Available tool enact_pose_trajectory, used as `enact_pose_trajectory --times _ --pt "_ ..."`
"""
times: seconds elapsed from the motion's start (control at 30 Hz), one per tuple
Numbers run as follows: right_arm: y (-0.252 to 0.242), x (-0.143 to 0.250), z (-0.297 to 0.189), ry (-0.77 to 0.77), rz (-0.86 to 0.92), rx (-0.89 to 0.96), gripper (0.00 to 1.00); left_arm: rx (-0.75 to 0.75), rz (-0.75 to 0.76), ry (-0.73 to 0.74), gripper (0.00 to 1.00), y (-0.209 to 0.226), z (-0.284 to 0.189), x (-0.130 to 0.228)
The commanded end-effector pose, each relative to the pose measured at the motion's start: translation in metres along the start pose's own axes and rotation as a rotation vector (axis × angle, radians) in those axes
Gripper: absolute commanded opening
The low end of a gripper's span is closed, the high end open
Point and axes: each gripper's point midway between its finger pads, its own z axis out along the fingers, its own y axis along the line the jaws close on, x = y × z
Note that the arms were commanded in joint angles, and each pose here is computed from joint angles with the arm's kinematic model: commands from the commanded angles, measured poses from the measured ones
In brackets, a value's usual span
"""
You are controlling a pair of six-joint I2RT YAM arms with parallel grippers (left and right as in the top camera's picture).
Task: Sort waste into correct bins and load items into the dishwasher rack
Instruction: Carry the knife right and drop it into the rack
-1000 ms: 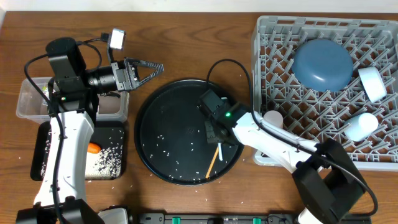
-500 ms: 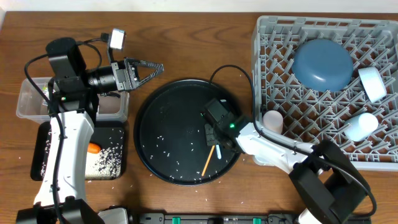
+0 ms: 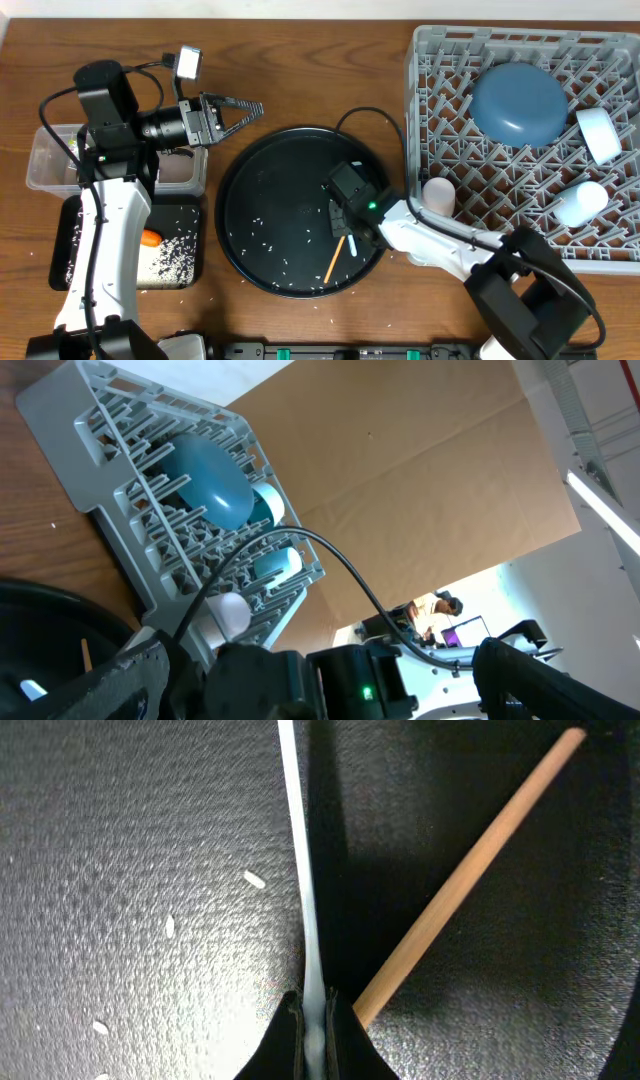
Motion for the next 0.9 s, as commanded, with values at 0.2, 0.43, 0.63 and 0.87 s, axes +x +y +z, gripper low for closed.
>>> enact_pose_trajectory --times 0.2,0.43,0.63,0.87 --pt "-0.001 0.019 0.006 0.057 -0.088 0.007 0.01 0.007 0.019 0.003 0.98 -0.001 -0.001 0.0" --pt "0.014 -0.017 -0.025 -0.045 -0.121 -0.05 0.01 0.007 0.019 0.003 0.98 -0.001 -0.001 0.0" --pt "0.021 -0.034 -0.061 -0.13 -0.113 -0.098 0.01 0.007 0.019 0.004 0.98 -0.001 -0.001 0.0" --pt "-0.016 -0.039 -0.114 -0.178 -0.05 -0.045 0.01 0.007 0.019 0.003 0.98 -0.001 -0.001 0.0"
